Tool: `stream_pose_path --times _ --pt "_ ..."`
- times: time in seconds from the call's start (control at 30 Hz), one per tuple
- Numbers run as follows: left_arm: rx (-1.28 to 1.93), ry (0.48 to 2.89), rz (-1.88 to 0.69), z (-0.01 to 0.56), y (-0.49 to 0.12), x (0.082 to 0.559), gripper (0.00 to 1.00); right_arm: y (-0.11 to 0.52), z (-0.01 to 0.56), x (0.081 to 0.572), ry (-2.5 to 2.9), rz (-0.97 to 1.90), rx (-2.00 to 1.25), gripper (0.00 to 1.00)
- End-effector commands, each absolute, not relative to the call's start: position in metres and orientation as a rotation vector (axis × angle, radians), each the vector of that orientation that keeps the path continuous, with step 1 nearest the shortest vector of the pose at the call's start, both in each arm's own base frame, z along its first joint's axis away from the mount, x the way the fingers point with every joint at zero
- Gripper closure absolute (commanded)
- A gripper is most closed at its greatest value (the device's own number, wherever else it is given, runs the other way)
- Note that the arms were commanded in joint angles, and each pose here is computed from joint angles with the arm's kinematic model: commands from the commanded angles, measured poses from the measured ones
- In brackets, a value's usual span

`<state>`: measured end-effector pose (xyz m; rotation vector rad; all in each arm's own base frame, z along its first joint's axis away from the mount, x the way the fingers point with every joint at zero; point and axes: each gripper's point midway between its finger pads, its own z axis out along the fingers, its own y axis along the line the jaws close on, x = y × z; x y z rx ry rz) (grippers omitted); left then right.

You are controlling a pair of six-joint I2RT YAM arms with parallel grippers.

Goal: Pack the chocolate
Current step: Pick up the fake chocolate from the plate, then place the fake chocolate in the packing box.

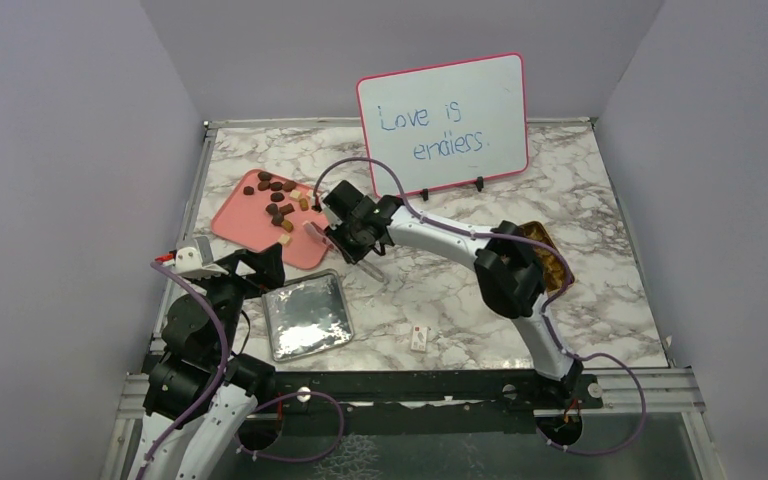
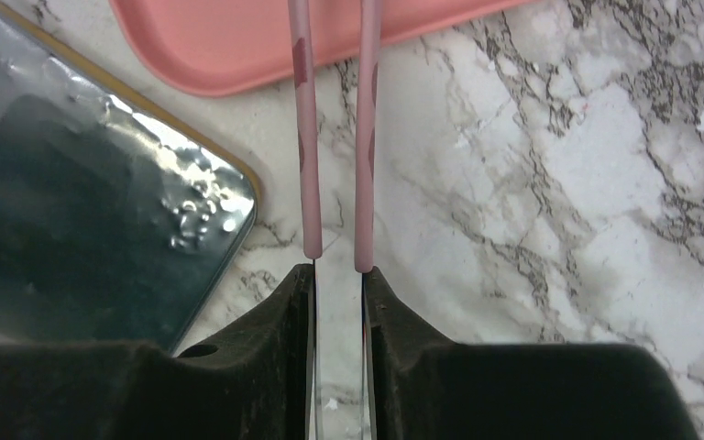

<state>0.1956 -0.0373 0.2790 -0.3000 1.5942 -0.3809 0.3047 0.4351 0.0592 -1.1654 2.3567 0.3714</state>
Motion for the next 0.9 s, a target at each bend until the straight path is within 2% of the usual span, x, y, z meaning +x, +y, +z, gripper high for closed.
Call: stream_pose_path --times 0.0,0.4,0.87 --pt "-0.315 1.565 -0.38 0.288 -0.034 0.194 0.01 0.439 0.107 0.296 2.3 0.514 -1.053 0.84" --pt "-0.315 1.58 -0.377 0.284 -0.035 0.197 0.01 0.381 0.133 0.257 2.388 0.528 -0.842 0.84" --pt "-0.309 1.575 -0.385 0.285 -0.036 0.196 0.01 0.281 0.141 0.225 2.552 0.251 -0.45 0.84"
